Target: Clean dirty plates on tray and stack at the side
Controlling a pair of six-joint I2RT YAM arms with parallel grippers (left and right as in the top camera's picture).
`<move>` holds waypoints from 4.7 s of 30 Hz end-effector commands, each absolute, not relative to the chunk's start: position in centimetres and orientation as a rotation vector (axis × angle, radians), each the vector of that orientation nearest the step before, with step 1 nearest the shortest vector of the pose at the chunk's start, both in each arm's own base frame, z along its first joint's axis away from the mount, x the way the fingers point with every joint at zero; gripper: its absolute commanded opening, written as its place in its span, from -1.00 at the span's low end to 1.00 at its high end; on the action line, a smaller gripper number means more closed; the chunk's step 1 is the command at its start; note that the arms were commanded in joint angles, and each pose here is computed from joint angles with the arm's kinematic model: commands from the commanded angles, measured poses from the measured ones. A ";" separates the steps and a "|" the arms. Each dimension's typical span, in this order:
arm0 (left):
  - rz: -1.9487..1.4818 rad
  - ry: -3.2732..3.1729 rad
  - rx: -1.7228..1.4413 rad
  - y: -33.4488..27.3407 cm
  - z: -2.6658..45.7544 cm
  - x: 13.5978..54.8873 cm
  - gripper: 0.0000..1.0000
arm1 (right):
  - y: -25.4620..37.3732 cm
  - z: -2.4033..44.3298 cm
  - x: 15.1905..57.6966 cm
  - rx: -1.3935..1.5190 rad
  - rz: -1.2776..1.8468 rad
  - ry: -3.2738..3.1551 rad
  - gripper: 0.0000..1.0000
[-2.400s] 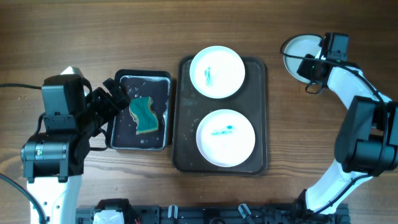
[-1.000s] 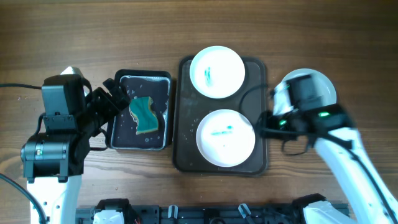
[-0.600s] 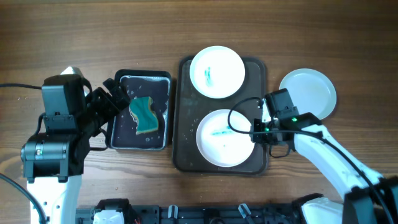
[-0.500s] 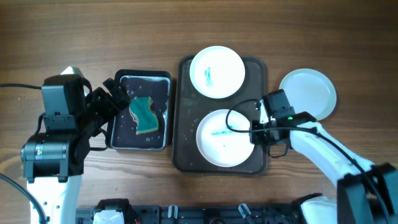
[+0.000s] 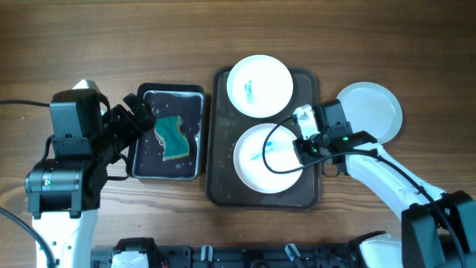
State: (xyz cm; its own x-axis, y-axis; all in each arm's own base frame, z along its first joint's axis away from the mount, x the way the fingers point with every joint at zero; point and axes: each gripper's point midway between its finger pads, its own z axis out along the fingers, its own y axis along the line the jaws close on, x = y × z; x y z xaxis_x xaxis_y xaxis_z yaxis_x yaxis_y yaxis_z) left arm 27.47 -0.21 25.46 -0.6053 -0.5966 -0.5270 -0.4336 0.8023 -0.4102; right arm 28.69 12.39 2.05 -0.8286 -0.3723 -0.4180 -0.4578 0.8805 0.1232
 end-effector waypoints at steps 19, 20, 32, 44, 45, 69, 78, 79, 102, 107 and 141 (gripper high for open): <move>-0.328 2.300 -0.742 -0.3 26.2 27.7 1.00 | 15.3 12.0 35.2 -0.838 0.024 2.095 -0.42; -0.328 2.300 -0.743 -0.3 26.2 27.7 1.00 | 15.2 12.9 35.1 -0.763 0.058 2.099 -0.38; -0.328 2.300 -0.742 -0.3 26.2 27.7 1.00 | 14.8 9.8 19.0 0.333 0.752 2.882 -0.01; -0.328 2.300 -0.742 -0.3 26.2 27.7 1.00 | 15.5 1.6 17.9 0.844 0.736 3.051 -0.28; -0.328 2.300 -0.742 -0.3 26.2 27.7 1.00 | 15.6 1.1 18.1 0.848 0.731 3.056 -0.26; -0.328 2.300 -0.742 -0.3 26.2 27.7 1.00 | 14.3 5.0 28.0 -0.518 0.305 2.565 -0.92; -0.334 2.284 -0.737 -0.3 26.5 28.0 1.00 | 13.8 5.0 27.3 -0.292 0.341 2.661 -0.17; -0.334 2.286 -0.737 -0.3 26.4 28.0 1.00 | 13.9 5.3 26.8 -0.281 0.362 2.683 -0.17; -0.341 3.022 -0.856 -5.9 4.9 27.8 -0.04 | 16.6 11.7 23.1 -0.282 0.685 2.722 0.01; -0.155 3.075 -0.811 -5.4 1.4 28.2 0.01 | 16.6 11.6 23.1 -0.281 0.684 2.729 0.00; 0.169 2.934 -0.654 -2.2 0.4 30.9 -0.30 | 16.4 11.4 22.7 -0.269 0.682 2.750 -0.04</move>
